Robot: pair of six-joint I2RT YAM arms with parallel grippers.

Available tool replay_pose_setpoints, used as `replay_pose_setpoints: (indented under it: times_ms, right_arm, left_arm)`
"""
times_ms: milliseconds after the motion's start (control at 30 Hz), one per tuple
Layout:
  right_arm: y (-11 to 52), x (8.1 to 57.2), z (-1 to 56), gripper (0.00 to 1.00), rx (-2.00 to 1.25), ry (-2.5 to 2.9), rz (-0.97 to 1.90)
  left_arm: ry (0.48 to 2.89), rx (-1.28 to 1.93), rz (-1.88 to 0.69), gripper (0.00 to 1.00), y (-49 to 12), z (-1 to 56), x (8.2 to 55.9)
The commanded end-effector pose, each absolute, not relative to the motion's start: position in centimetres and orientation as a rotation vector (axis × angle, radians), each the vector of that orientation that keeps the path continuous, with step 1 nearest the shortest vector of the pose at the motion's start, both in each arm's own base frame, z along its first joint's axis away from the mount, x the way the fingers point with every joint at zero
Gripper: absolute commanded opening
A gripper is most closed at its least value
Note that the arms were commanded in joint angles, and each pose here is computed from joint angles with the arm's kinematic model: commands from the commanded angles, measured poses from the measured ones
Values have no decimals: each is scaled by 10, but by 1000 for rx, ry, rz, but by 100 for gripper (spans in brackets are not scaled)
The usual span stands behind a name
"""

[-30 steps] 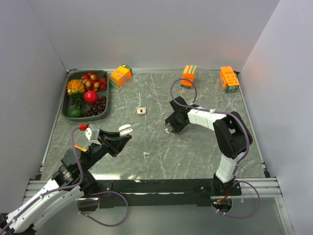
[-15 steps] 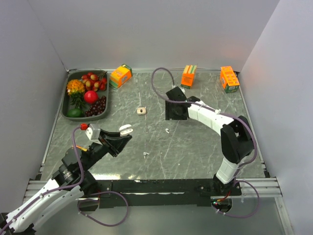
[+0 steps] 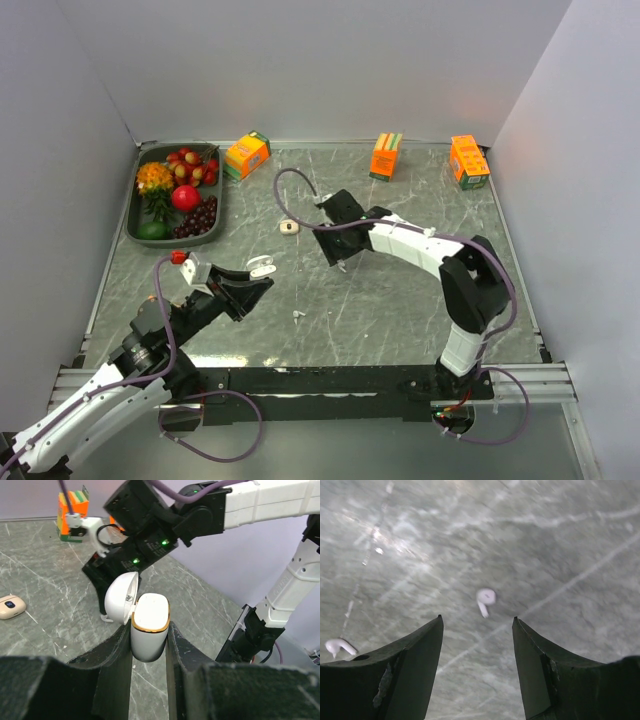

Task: Insert the wireless bluetooth earbuds into the charging case
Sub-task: Adjust the earbud at the center of the board.

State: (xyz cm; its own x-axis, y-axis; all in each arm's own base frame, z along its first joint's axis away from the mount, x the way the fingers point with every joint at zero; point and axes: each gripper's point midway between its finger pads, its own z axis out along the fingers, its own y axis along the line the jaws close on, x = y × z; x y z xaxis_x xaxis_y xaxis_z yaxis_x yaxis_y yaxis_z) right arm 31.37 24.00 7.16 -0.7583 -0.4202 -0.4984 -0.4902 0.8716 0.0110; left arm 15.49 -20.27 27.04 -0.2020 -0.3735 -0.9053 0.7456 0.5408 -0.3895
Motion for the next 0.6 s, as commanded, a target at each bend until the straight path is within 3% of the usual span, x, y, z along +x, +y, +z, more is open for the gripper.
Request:
replay_pose_setpoints:
  times_ms: [0,567]
  right_arm:
    - [262,326,69,66,-745,2510,179]
    - [249,327,36,61,-745,2588,67]
  left_arm:
    - [1365,342,-1100,1,-202,301,147]
    - [1384,332,-1100,1,-203,296,148]
